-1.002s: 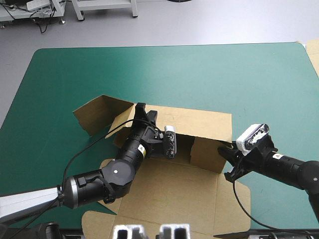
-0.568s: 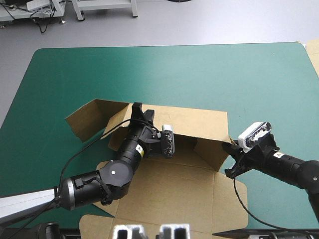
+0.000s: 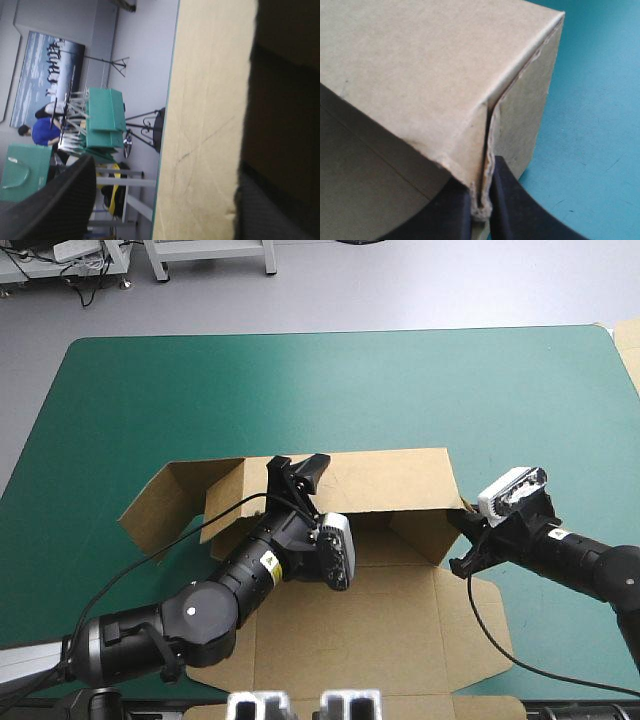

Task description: Fold the box

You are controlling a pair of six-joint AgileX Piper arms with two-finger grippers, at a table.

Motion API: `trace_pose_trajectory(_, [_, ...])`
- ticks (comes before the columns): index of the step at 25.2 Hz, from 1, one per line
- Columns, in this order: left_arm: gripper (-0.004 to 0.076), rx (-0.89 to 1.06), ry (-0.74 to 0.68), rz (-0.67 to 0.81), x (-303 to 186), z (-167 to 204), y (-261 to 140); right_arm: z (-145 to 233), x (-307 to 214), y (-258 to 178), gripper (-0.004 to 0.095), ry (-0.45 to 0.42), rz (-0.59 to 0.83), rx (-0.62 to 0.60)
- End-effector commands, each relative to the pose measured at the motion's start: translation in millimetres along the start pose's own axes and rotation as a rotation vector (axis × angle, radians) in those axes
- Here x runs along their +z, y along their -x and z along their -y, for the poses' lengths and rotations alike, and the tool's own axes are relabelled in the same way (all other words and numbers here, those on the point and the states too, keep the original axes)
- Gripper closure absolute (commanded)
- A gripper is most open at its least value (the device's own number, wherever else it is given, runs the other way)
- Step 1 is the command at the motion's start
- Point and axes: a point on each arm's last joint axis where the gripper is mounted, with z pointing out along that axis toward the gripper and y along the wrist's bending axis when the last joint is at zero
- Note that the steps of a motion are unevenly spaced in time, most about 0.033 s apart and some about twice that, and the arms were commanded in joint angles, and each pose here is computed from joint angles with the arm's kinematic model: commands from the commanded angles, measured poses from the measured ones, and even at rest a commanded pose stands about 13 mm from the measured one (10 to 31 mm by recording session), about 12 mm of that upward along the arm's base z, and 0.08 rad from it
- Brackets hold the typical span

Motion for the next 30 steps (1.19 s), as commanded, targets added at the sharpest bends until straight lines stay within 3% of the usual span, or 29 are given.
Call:
trace_pose_trajectory(1, [0.0213, -0.028, 0.082, 0.113, -31, -19, 18, 11, 7, 15, 0.0926, -0.04, 0.044, 0.045])
trace_pose_trajectory(3, [0.0237, -0.04, 0.106, 0.109, -41, -23, 18, 17, 10, 18, 0.0926, -0.064, 0.048, 0.053])
trace_pose_trajectory(4, [0.0308, -0.051, 0.118, 0.098, -44, -25, 16, 19, 11, 22, 0.0926, -0.072, 0.053, 0.049])
trace_pose_trajectory(7, [0.0737, -0.123, 0.135, 0.057, -50, -33, 6, 22, 6, 36, 0.0926, -0.094, 0.074, 0.0])
trace_pose_trajectory(9, [0.0709, -0.16, 0.166, 0.034, -55, -41, -2, 23, 0, 47, 0.0926, -0.108, 0.086, -0.011])
trace_pose_trajectory(23, [0.0708, -0.66, 0.198, -0.26, -70, -136, -53, 24, -20, 67, 0.0926, -0.133, -0.039, -0.076])
trace_pose_trajectory(30, [0.0708, -0.783, 0.254, -0.455, -75, -148, -90, 25, -31, 80, 0.0926, -0.136, -0.109, -0.068])
